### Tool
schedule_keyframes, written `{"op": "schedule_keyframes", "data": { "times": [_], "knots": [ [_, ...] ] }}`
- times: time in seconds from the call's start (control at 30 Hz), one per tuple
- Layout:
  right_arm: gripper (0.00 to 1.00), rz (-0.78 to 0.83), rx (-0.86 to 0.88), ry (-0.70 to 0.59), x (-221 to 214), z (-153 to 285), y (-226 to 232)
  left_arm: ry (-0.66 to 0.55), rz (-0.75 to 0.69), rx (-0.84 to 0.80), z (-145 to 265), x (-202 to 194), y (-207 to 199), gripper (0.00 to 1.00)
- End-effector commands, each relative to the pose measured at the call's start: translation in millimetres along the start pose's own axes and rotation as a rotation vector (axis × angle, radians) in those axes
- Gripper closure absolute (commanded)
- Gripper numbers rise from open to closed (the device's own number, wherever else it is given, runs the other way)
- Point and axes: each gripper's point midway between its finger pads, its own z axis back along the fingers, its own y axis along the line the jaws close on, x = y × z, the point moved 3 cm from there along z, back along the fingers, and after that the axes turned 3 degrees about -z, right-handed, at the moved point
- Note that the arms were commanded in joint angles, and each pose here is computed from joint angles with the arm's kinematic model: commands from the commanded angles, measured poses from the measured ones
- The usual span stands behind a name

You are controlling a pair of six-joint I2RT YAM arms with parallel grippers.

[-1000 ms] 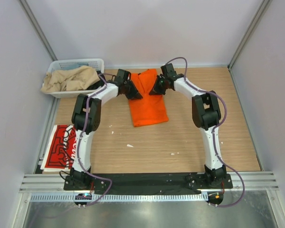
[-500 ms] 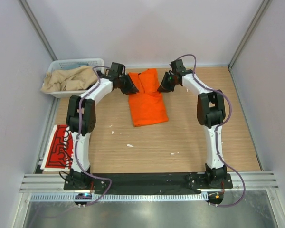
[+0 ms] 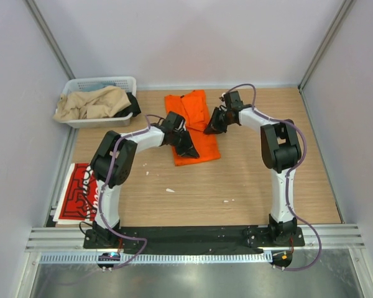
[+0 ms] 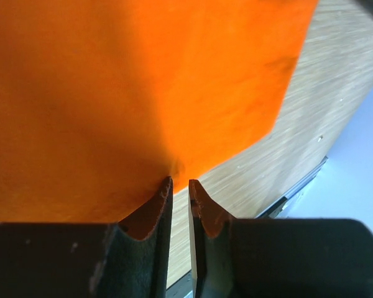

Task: Fold and stack the t-shirts
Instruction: Fold the tshirt

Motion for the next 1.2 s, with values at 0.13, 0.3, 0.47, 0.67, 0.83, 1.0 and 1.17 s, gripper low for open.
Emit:
{"op": "schedule_keyframes", "data": {
  "times": [0.13, 0.3, 0.47, 0.67, 0.83, 1.0, 1.17],
  "knots": [
    [0.79, 0.109, 0.057, -0.129, 39, 44, 41, -0.067, -0.047, -0.056, 28, 10, -14, 0.84],
    [0.78, 0.087, 0.090, -0.111, 9, 51, 34, -0.055, -0.034, -0.037, 26, 3, -5, 0.84],
    [0.85, 0.032, 0.133, -0.078, -19, 44, 25, -0.044, -0.027, -0.006, 23, -2, 5, 0.85],
    [0.99, -0.003, 0.169, -0.096, -24, 24, 17, -0.021, -0.020, 0.025, 19, -8, 16, 0.85],
    [0.99, 0.008, 0.189, -0.144, -12, 8, 15, -0.009, -0.014, 0.065, 15, -12, 27, 0.86],
    [0.99, -0.002, 0.184, -0.163, 6, -10, 9, 0.012, -0.002, 0.157, 14, -18, 45, 0.87],
    [0.99, -0.016, 0.193, -0.207, 31, -14, 12, 0.024, -0.006, 0.175, 14, -22, 52, 0.88]
  ]
}}
